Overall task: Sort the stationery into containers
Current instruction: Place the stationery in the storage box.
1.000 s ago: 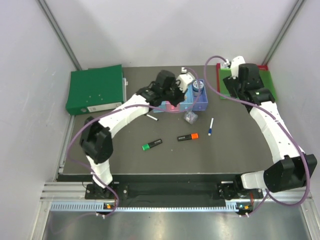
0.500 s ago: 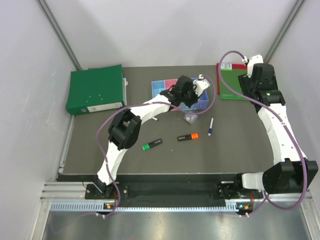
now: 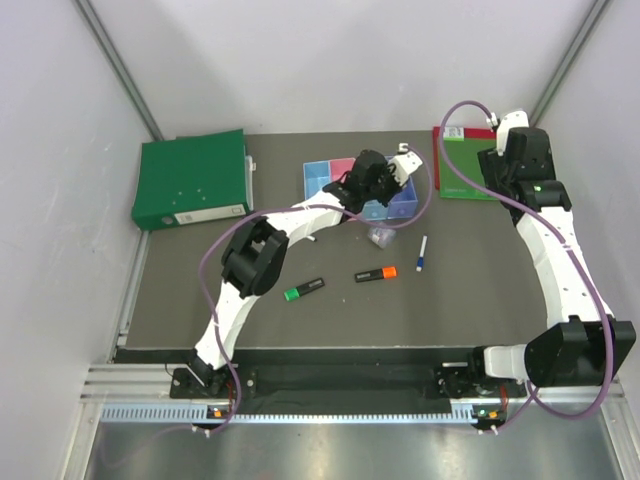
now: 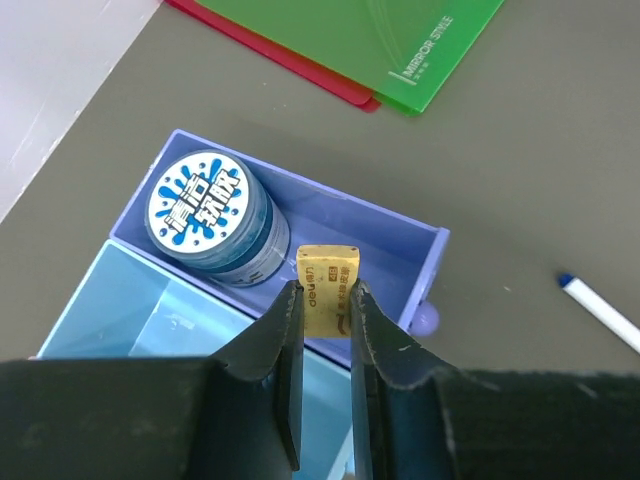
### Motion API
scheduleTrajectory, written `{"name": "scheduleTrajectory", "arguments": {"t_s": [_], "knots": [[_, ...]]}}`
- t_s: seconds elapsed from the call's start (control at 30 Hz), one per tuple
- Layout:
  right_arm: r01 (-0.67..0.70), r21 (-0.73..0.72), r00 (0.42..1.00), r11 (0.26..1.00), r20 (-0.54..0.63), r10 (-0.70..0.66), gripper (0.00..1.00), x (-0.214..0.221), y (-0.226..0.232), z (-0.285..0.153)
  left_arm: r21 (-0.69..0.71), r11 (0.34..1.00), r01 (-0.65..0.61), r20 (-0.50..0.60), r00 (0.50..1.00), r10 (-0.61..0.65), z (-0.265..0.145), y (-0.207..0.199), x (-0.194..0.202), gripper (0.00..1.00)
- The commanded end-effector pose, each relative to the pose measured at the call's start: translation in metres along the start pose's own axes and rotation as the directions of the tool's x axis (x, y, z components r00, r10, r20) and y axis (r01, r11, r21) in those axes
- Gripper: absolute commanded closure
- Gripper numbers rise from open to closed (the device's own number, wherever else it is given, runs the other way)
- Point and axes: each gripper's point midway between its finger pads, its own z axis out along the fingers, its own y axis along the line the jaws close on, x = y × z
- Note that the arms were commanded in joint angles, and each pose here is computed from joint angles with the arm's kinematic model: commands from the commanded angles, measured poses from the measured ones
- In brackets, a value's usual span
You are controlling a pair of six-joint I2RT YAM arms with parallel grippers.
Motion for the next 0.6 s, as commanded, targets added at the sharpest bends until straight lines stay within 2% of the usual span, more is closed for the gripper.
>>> {"name": "scheduleTrajectory", "arguments": {"t_s": [0.0,0.3,0.57], "knots": [[-0.046,0.002,0.998,0.999,0.033,0.046,0.21,-0.008,-0.003,0.002,-0.066,0.997,-0.03,0.063,0.997,0.034,0.016,0.016,-0.009,1.0],[-0.064,-0.013,0.997,0.998,0.041,0.064,0.21,-0.011,-0.001,0.002,-0.07,0.994,-0.085,-0.009,0.996,0.084,0.025,0.016,0.022,1.0],[-0.079,-0.02,0.995,0.997,0.056,0.08,0.21,-0.019,-0.002,0.0,-0.028,0.997,-0.075,-0.046,0.996,0.073,0.005,0.005,0.031,1.0]]}}
